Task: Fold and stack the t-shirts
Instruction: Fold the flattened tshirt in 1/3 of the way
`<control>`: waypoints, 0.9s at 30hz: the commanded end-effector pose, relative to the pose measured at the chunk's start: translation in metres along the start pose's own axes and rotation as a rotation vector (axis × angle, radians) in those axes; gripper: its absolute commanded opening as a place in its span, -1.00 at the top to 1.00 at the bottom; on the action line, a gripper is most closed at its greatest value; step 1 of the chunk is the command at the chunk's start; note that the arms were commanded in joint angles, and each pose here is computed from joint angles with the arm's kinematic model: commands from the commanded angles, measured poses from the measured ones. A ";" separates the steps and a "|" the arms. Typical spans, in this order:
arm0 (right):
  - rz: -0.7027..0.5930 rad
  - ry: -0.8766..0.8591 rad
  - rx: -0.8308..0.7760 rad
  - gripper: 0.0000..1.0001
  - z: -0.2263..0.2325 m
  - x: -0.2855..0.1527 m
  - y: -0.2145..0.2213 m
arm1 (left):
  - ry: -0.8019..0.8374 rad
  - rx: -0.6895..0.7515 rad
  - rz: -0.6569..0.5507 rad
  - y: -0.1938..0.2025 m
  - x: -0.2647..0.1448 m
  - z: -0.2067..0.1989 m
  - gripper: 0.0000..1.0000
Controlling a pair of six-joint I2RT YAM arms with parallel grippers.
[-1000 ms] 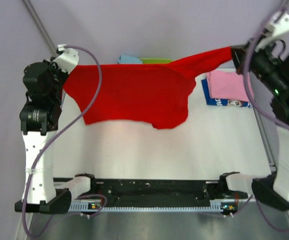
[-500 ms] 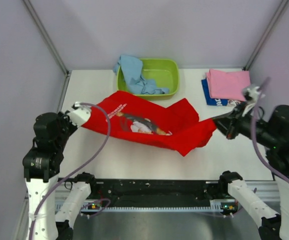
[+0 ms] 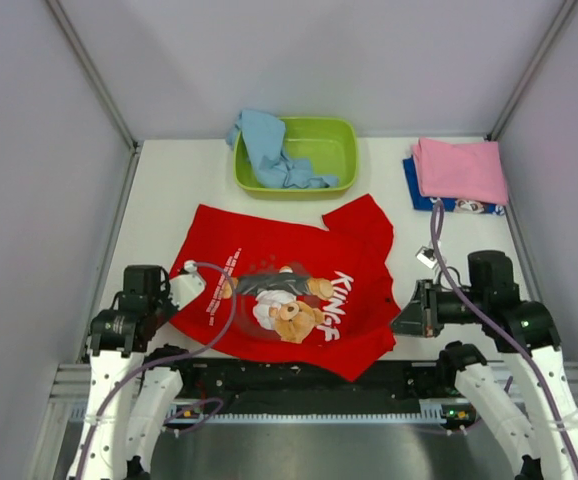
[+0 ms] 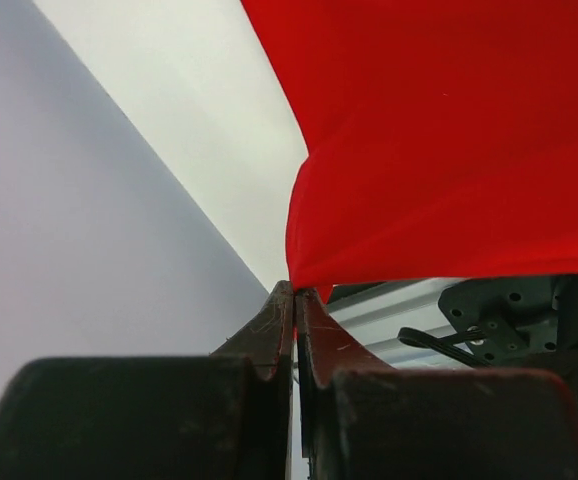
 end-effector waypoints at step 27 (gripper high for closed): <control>-0.482 0.603 0.421 1.00 -0.166 0.044 -0.064 | 0.020 0.002 0.062 -0.056 0.113 0.052 1.00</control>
Point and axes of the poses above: each gripper's point midway between its finger pads, its own x axis out along the fingers, its own z axis along the line the jaws close on, y = z × x, the point moved 5 cm from there along -x, back along the fingers, and after that the axes turned 8 degrees about x, right-handed, at the moved point
